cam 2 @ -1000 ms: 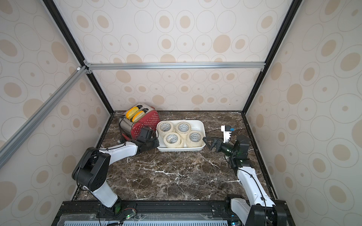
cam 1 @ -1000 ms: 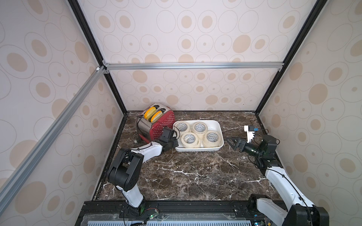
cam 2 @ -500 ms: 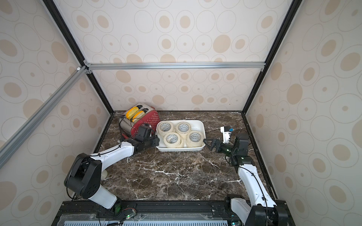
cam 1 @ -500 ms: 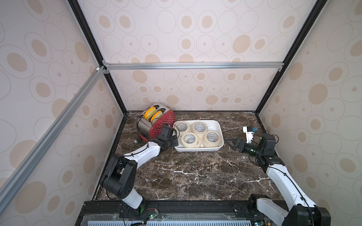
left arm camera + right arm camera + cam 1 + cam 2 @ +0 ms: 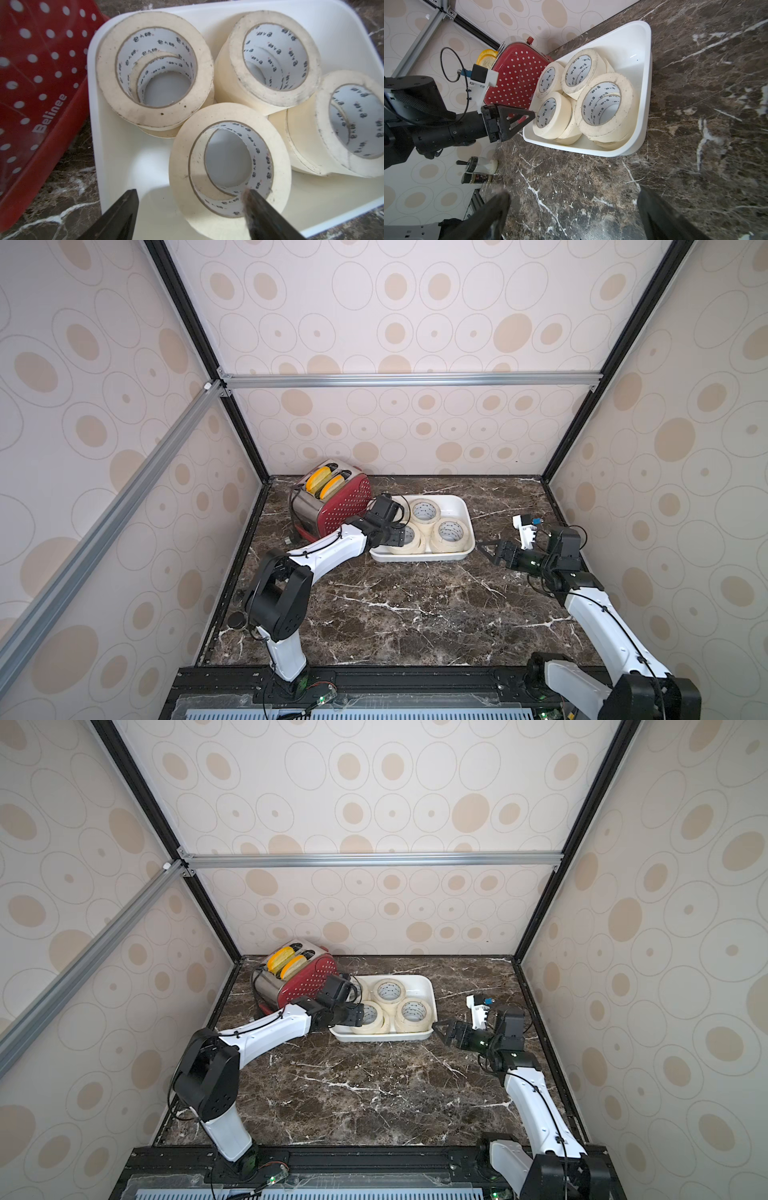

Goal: Take out the art tape in the storage box
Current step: Pick up the art tape from the storage box.

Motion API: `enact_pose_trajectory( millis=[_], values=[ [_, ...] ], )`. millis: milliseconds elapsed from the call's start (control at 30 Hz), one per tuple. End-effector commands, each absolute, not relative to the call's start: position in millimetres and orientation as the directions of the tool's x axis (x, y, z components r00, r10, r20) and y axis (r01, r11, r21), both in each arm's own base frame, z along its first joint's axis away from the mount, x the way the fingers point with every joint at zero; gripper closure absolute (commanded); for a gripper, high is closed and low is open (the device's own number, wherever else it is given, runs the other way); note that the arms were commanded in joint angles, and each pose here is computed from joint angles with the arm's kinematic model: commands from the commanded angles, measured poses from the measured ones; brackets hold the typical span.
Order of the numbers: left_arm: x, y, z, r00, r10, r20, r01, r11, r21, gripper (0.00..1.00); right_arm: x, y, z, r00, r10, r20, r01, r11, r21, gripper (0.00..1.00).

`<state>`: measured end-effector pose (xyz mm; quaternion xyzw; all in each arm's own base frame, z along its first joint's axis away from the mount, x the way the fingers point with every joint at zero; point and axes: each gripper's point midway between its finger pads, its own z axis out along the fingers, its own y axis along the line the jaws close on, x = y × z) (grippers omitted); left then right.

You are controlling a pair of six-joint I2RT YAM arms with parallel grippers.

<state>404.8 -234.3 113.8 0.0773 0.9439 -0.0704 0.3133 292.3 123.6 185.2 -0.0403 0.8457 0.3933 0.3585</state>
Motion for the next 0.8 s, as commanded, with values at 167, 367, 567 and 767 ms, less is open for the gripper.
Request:
enact_pose_trajectory(
  millis=[167, 367, 567, 767],
  values=[
    [417.6, -224.8, 101.8, -0.814, 0.201, -0.545, 0.199, 0.978, 0.063, 0.25, 292.9, 124.9, 186.3, -0.737, 0.202, -0.645, -0.360, 0.690, 0.627, 0.00],
    [421.0, -229.3, 90.7, -0.824, 0.213, -0.524, 0.211, 0.975, 0.065, 0.38, 292.8, 124.7, 186.0, -0.738, 0.202, -0.644, -0.358, 0.691, 0.628, 0.01],
    [422.6, -233.0, 91.5, -0.821, 0.212, -0.530, 0.218, 0.975, 0.052, 0.65, 292.9, 124.6, 186.0, -0.739, 0.204, -0.642, -0.356, 0.691, 0.629, 0.01],
    [421.2, -233.1, 98.4, -0.813, 0.193, -0.549, 0.210, 0.977, 0.032, 0.82, 292.5, 124.9, 185.9, -0.741, 0.205, -0.639, -0.353, 0.691, 0.631, 0.00]
  ],
)
